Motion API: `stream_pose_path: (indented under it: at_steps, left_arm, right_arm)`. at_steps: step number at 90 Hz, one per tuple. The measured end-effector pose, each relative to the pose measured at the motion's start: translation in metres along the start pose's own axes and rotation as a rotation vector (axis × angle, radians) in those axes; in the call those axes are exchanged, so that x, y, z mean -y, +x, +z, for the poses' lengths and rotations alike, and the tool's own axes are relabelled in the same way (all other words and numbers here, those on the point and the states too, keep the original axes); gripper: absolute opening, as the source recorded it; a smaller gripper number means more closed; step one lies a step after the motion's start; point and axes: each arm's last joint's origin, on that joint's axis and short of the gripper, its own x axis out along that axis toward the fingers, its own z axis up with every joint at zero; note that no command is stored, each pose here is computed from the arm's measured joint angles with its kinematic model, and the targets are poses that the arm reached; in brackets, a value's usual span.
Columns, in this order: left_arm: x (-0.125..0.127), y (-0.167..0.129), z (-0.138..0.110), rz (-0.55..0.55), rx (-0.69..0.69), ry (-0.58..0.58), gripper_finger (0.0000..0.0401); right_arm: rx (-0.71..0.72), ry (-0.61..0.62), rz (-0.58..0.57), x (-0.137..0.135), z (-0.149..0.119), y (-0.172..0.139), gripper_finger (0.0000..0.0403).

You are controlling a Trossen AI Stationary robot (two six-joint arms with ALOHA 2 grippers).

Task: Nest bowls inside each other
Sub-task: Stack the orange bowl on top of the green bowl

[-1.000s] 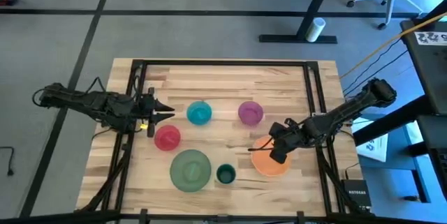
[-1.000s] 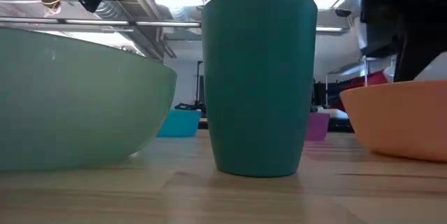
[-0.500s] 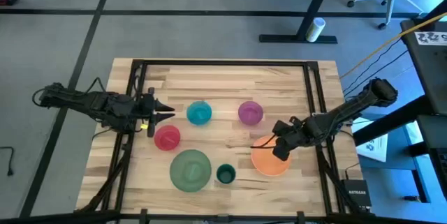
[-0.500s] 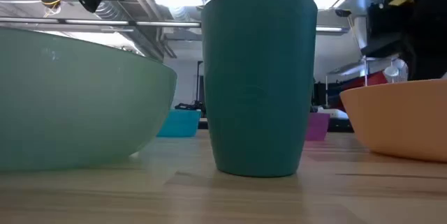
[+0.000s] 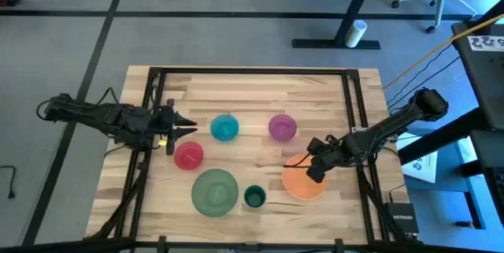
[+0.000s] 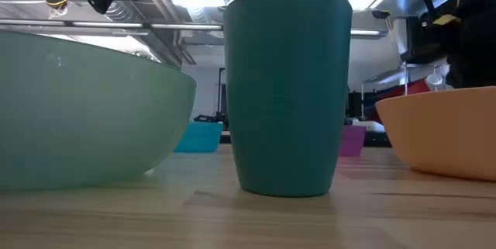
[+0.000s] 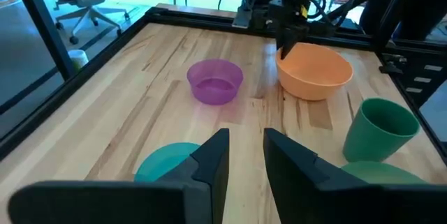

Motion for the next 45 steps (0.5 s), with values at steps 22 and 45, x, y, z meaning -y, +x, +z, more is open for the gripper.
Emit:
stream_pose_path:
  at_steps: [22, 45]
  left_arm:
    - [0.0, 0.0, 0.0, 0.0, 0.0, 0.0, 0.0072]
    - [0.0, 0.0, 0.0, 0.0, 0.001, 0.0, 0.0072]
  right_arm:
    - [0.093, -0.059, -0.02, -0.007, 0.012, -0.017, 0.0]
    - [0.28, -0.077, -0.074, -0.004, 0.027, -0.063, 0.0]
